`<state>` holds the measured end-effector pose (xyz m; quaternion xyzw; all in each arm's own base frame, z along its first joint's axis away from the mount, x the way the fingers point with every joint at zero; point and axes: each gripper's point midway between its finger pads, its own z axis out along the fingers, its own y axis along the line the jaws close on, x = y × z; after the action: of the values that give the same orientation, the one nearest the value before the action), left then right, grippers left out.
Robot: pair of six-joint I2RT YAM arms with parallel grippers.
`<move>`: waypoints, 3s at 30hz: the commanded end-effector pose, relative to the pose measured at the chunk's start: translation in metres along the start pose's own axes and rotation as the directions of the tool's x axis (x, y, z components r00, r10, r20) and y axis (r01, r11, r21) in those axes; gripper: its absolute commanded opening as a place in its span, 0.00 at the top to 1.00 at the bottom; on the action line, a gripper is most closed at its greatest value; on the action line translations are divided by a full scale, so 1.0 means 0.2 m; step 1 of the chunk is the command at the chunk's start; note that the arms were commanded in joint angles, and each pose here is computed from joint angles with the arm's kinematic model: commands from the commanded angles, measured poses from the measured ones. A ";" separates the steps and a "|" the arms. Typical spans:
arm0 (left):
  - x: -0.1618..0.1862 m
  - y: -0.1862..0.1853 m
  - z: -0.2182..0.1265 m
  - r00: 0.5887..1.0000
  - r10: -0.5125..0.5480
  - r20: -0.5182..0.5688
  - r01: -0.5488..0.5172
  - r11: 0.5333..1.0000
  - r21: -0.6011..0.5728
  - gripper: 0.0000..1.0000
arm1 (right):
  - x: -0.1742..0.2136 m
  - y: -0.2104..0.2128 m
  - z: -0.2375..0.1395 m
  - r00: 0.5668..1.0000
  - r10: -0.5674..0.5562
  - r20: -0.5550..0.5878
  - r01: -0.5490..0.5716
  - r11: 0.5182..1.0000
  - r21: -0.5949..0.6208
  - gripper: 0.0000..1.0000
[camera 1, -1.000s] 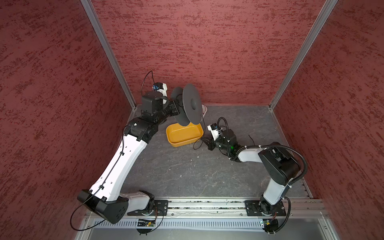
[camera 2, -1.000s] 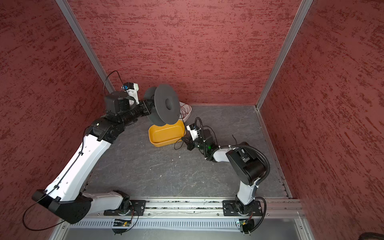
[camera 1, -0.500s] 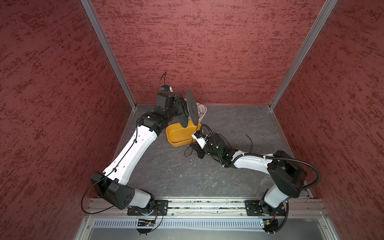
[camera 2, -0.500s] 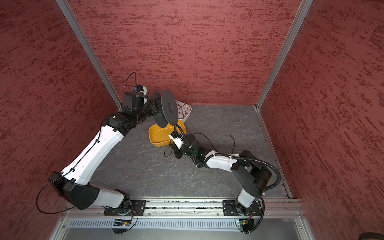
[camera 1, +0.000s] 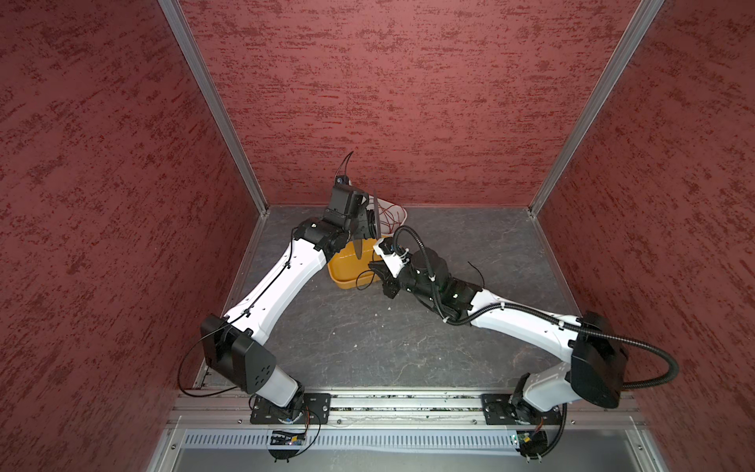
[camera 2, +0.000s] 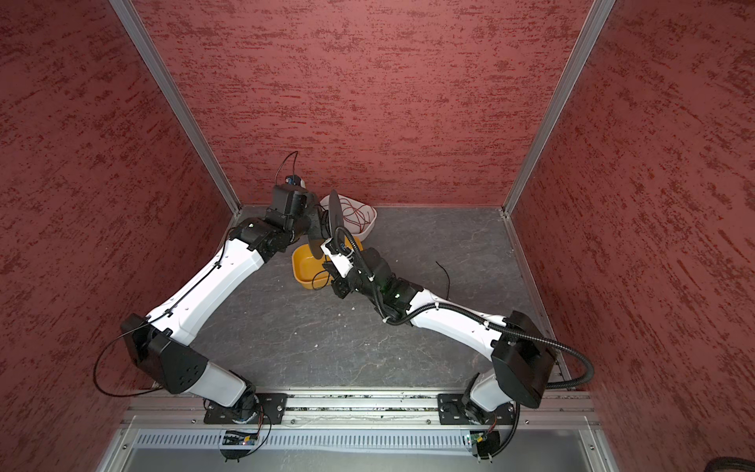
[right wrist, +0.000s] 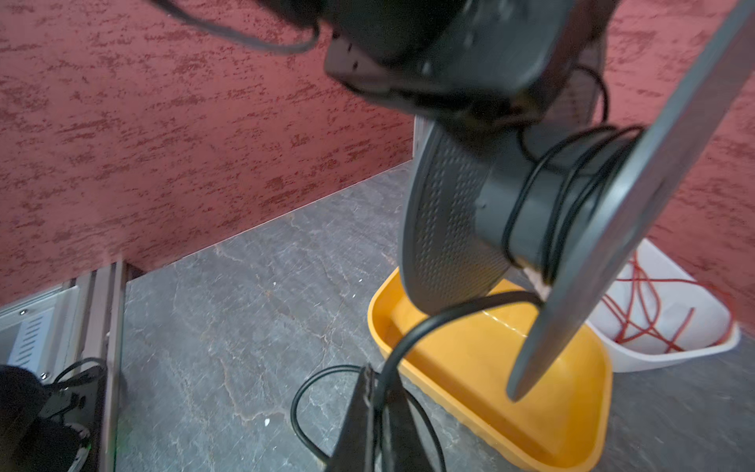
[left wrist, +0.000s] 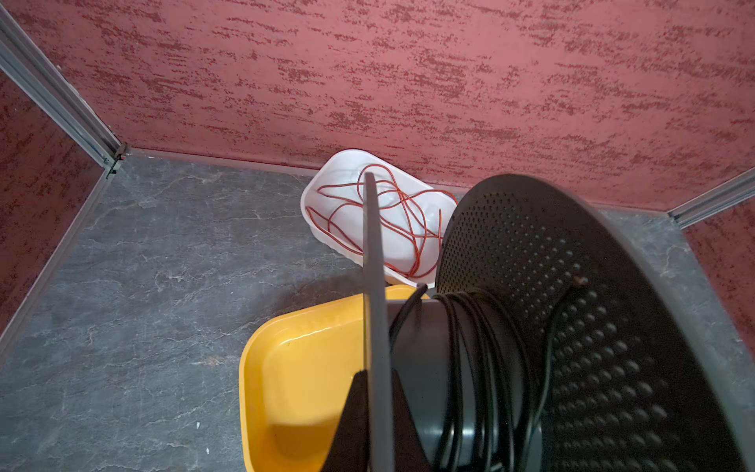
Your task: Wrap the cables
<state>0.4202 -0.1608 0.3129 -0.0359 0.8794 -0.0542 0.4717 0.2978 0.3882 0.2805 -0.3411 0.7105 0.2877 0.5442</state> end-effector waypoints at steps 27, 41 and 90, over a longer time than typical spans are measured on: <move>0.05 -0.17 -0.14 0.947 0.318 0.045 -0.318 0.948 0.006 1.00 | -0.34 -0.92 -0.16 0.997 -0.020 -0.080 0.060 0.842 0.536 1.00; 0.07 -0.24 -0.22 0.938 0.344 0.053 -0.347 0.934 0.090 1.00 | -0.01 -1.28 -0.03 0.970 0.186 -0.157 -0.085 0.864 0.496 0.90; -0.10 -0.24 -0.49 0.991 0.107 0.079 -0.128 0.926 0.356 1.00 | 0.54 -0.98 0.02 0.950 0.282 0.130 -0.278 0.959 -0.053 0.28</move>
<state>0.3513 -0.1992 0.3446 0.1173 0.8738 -0.1452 0.4491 0.4286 0.2496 0.1453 -0.2201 0.7384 0.3867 0.5067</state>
